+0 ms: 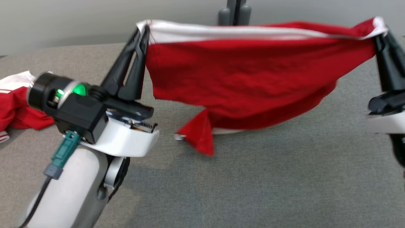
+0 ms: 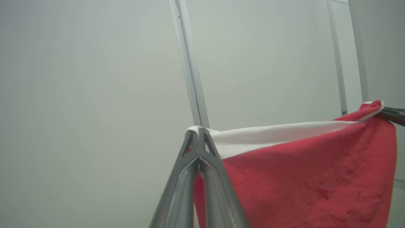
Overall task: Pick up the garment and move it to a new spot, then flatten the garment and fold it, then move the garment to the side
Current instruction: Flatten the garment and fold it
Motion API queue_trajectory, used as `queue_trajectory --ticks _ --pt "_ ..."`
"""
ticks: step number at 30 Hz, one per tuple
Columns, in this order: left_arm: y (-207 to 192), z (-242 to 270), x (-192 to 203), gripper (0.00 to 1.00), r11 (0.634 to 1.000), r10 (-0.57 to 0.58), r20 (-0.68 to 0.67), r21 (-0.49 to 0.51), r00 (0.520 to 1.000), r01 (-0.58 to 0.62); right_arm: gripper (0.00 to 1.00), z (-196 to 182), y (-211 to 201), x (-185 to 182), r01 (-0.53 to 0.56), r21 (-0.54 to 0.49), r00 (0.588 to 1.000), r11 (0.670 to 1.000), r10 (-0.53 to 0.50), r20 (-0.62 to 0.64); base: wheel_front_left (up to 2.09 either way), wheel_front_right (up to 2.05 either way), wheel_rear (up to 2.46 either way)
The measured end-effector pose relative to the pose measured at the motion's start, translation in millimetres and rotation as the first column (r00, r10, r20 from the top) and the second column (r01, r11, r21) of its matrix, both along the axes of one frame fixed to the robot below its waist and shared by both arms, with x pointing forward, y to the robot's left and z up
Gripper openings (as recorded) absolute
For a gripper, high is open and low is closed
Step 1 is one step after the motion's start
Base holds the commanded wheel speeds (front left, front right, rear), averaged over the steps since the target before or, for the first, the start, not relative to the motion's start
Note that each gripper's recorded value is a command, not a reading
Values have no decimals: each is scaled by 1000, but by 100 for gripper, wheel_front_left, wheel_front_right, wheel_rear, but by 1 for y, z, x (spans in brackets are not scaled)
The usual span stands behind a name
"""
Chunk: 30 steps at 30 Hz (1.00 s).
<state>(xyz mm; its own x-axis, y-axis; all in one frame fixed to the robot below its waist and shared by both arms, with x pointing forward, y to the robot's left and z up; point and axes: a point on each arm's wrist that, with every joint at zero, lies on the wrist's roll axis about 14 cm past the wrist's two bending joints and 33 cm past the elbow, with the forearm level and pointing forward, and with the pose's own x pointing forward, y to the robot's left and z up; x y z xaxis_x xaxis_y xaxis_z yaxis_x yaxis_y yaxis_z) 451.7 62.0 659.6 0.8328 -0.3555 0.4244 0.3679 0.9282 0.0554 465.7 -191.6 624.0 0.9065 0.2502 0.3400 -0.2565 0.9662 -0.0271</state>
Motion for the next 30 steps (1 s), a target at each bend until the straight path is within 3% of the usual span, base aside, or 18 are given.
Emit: queue_trajectory --ticks 7,16,22,30 --pt "-13 66 -13 0 999 -44 178 -20 983 48 0 67 -27 -20 86 -31 987 996 -81 138 0 0 0" --pt "-26 71 -1 0 995 -81 193 -34 978 89 0 64 -37 -15 111 -4 989 994 -110 102 0 0 0" --pt "-38 69 30 0 992 -117 194 -21 974 123 0 54 -41 16 99 62 993 993 -103 58 0 0 0" --pt "-61 82 92 0 982 -181 249 -5 951 188 0 65 -24 86 21 150 997 988 -32 70 0 0 0"
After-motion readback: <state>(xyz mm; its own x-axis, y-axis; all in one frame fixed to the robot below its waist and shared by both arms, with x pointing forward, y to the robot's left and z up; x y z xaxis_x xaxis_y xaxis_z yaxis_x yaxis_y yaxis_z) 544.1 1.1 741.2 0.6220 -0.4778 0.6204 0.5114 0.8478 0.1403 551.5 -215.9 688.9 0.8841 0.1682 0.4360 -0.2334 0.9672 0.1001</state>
